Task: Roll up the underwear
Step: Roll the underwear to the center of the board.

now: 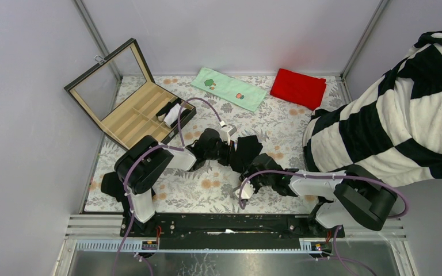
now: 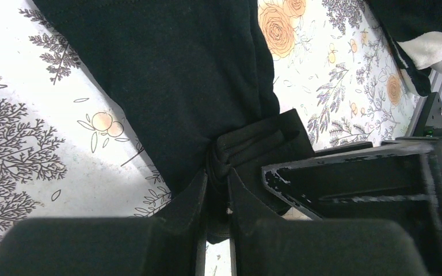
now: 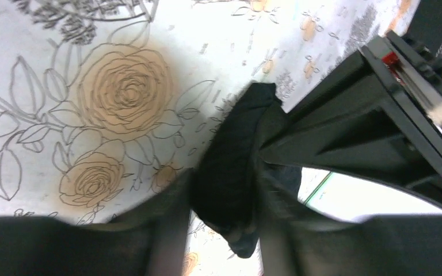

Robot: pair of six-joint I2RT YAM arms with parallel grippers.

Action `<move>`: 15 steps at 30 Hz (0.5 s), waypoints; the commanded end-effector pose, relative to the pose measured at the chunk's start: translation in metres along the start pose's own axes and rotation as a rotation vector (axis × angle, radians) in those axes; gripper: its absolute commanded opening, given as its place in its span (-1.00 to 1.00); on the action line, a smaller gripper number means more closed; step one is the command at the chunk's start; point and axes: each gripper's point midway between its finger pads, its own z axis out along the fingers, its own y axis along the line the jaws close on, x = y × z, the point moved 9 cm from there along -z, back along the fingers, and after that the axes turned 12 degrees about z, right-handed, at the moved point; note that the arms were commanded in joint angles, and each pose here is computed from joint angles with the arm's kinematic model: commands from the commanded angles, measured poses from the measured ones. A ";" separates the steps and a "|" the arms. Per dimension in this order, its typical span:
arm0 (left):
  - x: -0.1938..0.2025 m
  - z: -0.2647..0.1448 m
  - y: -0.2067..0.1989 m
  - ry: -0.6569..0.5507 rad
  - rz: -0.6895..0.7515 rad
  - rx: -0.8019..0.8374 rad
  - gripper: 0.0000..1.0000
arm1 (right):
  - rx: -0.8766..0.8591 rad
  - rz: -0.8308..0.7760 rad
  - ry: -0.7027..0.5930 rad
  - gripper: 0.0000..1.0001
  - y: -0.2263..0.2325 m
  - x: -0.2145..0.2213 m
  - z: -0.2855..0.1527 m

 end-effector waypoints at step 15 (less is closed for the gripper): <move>0.019 -0.073 0.027 -0.100 -0.257 -0.270 0.06 | 0.092 0.177 -0.097 -1.00 0.013 -0.012 0.006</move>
